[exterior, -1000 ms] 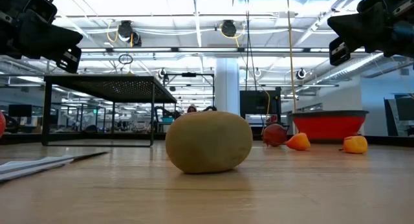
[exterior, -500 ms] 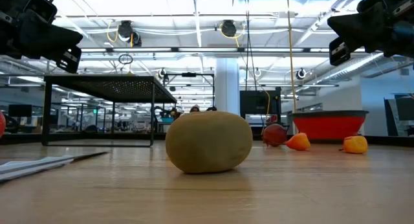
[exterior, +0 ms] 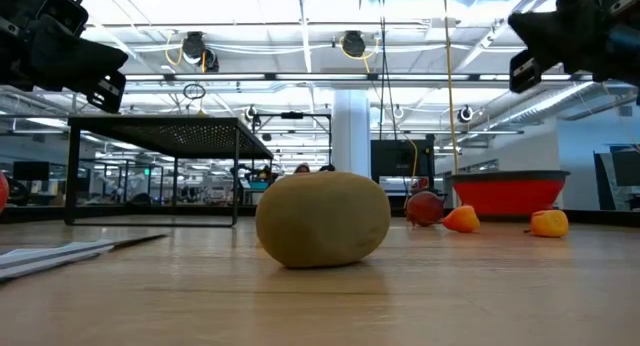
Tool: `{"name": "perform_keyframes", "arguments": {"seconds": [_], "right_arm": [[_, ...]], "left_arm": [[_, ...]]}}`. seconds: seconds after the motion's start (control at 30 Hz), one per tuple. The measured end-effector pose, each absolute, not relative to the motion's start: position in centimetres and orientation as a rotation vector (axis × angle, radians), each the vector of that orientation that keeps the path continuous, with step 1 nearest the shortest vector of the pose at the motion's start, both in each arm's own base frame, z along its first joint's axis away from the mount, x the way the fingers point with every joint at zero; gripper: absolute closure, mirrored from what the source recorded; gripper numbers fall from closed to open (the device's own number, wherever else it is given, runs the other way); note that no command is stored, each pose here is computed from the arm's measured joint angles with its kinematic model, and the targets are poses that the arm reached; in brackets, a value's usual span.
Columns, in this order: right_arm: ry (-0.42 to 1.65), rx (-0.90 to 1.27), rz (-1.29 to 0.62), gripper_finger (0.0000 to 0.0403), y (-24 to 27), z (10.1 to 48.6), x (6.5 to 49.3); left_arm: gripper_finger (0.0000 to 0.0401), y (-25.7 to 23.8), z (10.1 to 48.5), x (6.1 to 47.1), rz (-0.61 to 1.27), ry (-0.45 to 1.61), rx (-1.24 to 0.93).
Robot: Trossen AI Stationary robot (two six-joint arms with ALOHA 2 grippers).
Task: Pick & Place Fruit
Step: Put the red strainer bowl on the shelf
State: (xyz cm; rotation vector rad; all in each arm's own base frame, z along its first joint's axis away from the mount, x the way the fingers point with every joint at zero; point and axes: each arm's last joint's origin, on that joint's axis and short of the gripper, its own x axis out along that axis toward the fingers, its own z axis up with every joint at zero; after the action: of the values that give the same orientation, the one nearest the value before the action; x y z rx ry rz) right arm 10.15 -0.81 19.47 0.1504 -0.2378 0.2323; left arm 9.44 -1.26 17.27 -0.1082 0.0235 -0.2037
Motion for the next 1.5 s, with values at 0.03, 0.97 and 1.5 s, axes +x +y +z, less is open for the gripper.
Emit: {"name": "perform_keyframes", "arguments": {"seconds": [0.03, 0.97, 1.5], "right_arm": [[-0.266, 0.141, 0.235, 0.0403, -0.8, 19.7, 10.1], [-0.2, 0.211, -0.703, 0.0403, -3.5, 28.9, 10.5], [0.14, 0.18, -1.077, 0.0403, -5.2, 35.0, 13.5]], "left_arm": [[0.0382, -1.3, 17.3, 9.4, -0.201, 0.023, -0.107], [0.0382, -1.0, 17.3, 9.5, -0.099, 0.019, -0.14], [0.0382, -1.0, 18.5, 9.4, -0.119, -0.093, -0.357]]}}
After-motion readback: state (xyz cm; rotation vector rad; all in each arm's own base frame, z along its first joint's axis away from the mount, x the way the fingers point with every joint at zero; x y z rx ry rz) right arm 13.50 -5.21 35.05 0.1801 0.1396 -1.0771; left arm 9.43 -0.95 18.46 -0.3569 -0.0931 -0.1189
